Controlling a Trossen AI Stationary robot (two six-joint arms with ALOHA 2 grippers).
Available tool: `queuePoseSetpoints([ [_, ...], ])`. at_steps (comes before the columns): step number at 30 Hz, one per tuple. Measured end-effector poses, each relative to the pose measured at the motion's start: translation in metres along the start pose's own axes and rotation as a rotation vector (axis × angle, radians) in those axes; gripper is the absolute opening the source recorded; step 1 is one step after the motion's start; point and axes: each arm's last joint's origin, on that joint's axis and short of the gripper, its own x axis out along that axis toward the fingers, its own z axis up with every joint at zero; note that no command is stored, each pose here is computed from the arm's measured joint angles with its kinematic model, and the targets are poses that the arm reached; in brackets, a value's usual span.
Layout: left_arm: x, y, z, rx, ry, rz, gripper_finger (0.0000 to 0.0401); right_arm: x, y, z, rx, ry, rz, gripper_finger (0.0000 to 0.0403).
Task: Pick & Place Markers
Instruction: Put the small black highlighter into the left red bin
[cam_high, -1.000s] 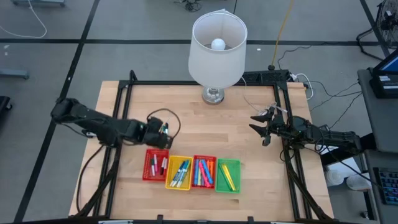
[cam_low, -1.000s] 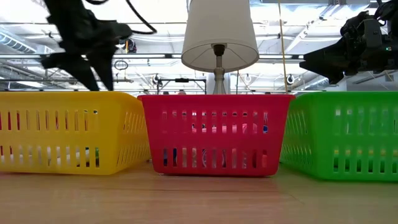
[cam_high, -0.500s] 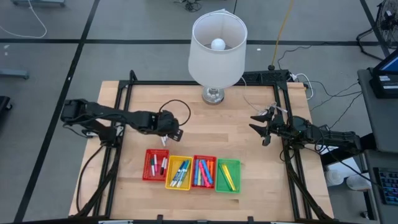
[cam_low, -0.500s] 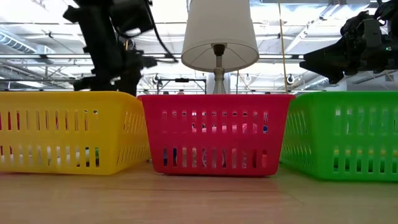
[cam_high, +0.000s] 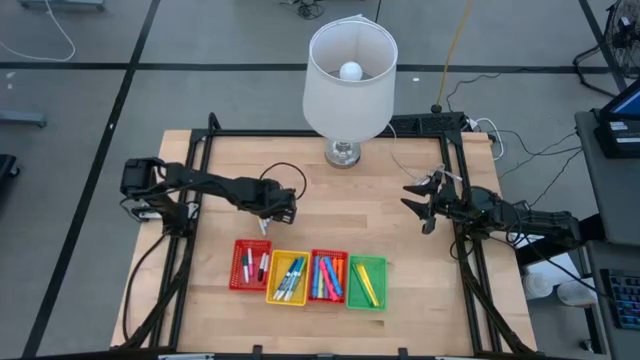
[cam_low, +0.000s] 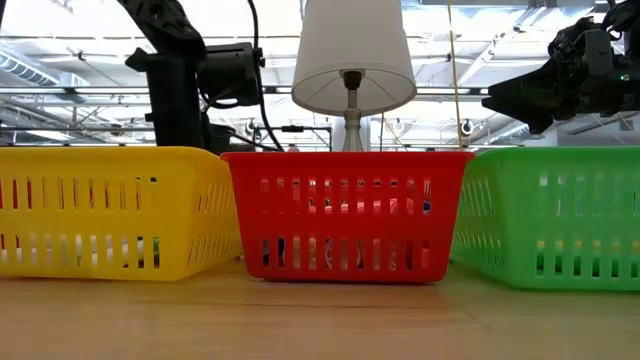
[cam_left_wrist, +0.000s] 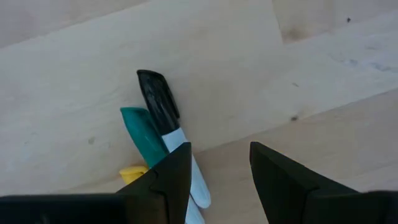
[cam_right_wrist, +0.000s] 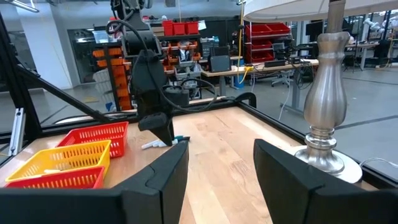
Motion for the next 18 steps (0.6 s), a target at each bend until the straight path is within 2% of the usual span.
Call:
queuePoseSetpoints([
  [5,0.001,0.002,0.001,-0.007,0.008,0.018,0.0166,0.0,0.0,0.0,0.0,-0.003,0.0,0.0169],
  [11,0.001,0.01,-0.003,-0.034,0.046,0.1,0.0166,0.0,0.0,0.0,0.001,-0.005,0.0,0.0169],
  [18,0.001,0.009,-0.002,-0.038,0.05,0.081,0.0166,0.0,0.0,0.001,0.001,-0.005,0.0,0.0169],
])
